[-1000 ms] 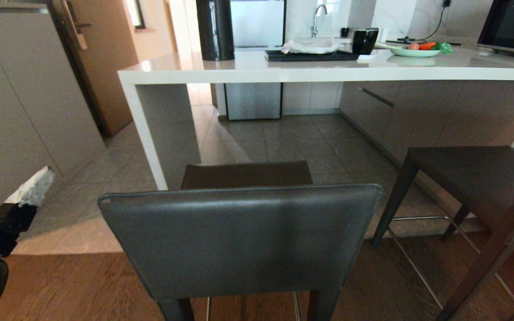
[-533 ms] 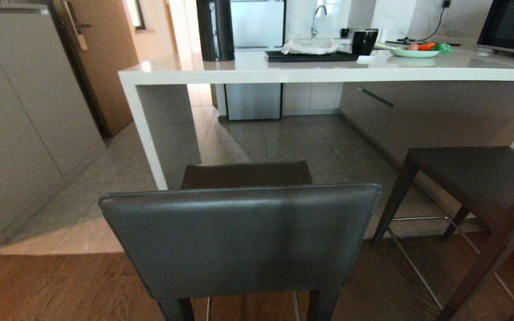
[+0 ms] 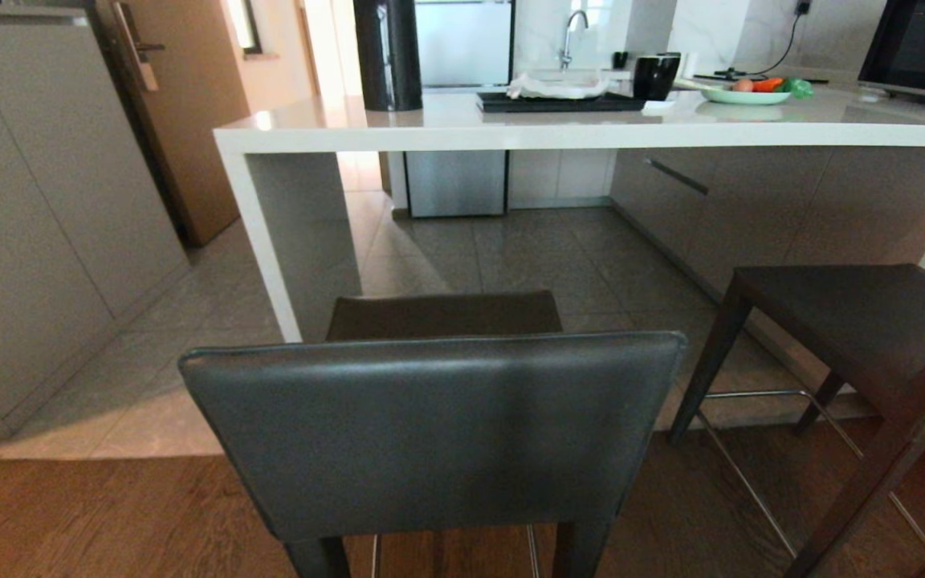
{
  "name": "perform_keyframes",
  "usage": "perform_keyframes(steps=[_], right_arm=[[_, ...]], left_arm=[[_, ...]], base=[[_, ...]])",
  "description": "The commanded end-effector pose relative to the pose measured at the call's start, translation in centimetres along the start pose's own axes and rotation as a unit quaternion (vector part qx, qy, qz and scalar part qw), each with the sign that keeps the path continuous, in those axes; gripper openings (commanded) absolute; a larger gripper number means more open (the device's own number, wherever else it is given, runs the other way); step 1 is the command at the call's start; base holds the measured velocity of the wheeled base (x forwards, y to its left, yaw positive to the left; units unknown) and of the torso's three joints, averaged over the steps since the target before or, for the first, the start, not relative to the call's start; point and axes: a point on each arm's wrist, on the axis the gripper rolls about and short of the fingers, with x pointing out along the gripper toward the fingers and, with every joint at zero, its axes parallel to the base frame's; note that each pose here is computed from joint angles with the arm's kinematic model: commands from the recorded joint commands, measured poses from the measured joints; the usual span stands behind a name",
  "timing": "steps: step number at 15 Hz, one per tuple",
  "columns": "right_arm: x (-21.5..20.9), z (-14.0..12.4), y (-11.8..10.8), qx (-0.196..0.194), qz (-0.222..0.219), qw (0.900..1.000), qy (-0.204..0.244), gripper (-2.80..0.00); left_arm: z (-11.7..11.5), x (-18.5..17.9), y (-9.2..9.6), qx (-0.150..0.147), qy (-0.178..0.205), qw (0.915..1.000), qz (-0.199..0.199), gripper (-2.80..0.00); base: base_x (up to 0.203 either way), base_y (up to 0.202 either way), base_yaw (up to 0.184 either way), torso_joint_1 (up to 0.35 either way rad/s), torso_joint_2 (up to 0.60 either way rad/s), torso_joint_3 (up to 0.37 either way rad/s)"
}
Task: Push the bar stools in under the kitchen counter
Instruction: Push the gray chair back under the dining table
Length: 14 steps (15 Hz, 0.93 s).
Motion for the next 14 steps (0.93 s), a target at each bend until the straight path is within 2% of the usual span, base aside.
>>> perform_keyframes(steps=[1, 3, 5, 6, 7, 8, 9, 10, 12, 14], right_arm=[[-0.9, 0.5, 0.6, -0.001, 0.029, 0.999, -0.015, 0.0], [-2.0, 0.1, 1.1, 0.002, 0.067, 0.998, -0.02, 0.0], [-3.1, -0.5, 1.5, 0.008, 0.081, 0.997, -0.012, 0.0], [-3.8, -1.3, 1.7, 0.006, 0.085, 0.996, -0.004, 0.0], [-4.5, -2.2, 2.0, 0.005, 0.084, 0.996, 0.009, 0.0], [-5.2, -3.3, 2.2, 0.002, 0.072, 0.997, 0.021, 0.0], [-5.7, -4.8, 2.2, -0.005, 0.041, 0.998, 0.043, 0.0], [-5.9, -6.8, 2.0, -0.017, -0.01, 0.997, 0.075, 0.0], [-6.1, -8.9, 1.5, -0.03, -0.097, 0.987, 0.122, 0.0], [-6.4, -9.7, 1.3, -0.034, -0.157, 0.974, 0.16, 0.0]], left_arm=[[-0.4, -0.3, -0.1, 0.001, -0.004, 1.0, -0.001, 0.0], [-1.4, -0.6, -0.3, 0.0, -0.001, 0.9997, -0.026, 0.0], [-2.8, -1.1, -0.5, -0.001, 0.021, 0.9993, -0.03, 0.0], [-3.5, -1.6, -0.6, -0.002, 0.029, 0.9992, -0.029, 0.0], [-4.4, -1.9, -0.7, -0.005, 0.057, 0.9982, -0.018, 0.0], [-5.0, -1.9, -0.6, -0.004, 0.071, 0.9974, 0.009, 0.0], [-5.6, -1.8, -0.6, -0.003, 0.083, 0.9963, 0.023, 0.0], [-6.1, -1.8, -0.6, -0.003, 0.092, 0.9952, 0.031, 0.0], [-6.3, -1.8, -0.6, -0.005, 0.099, 0.9943, 0.039, 0.0], [-6.8, -2.0, -0.5, -0.006, 0.127, 0.99, 0.061, 0.0]], base=[[0.0, 0.0, 0.0, 0.0, 0.0, 0.0], [0.0, 0.0, 0.0, 0.0, 0.0, 0.0], [0.0, 0.0, 0.0, 0.0, 0.0, 0.0], [0.0, 0.0, 0.0, 0.0, 0.0, 0.0], [0.0, 0.0, 0.0, 0.0, 0.0, 0.0], [0.0, 0.0, 0.0, 0.0, 0.0, 0.0], [0.0, 0.0, 0.0, 0.0, 0.0, 0.0], [0.0, 0.0, 0.0, 0.0, 0.0, 0.0], [0.0, 0.0, 0.0, 0.0, 0.0, 0.0], [0.0, 0.0, 0.0, 0.0, 0.0, 0.0]])
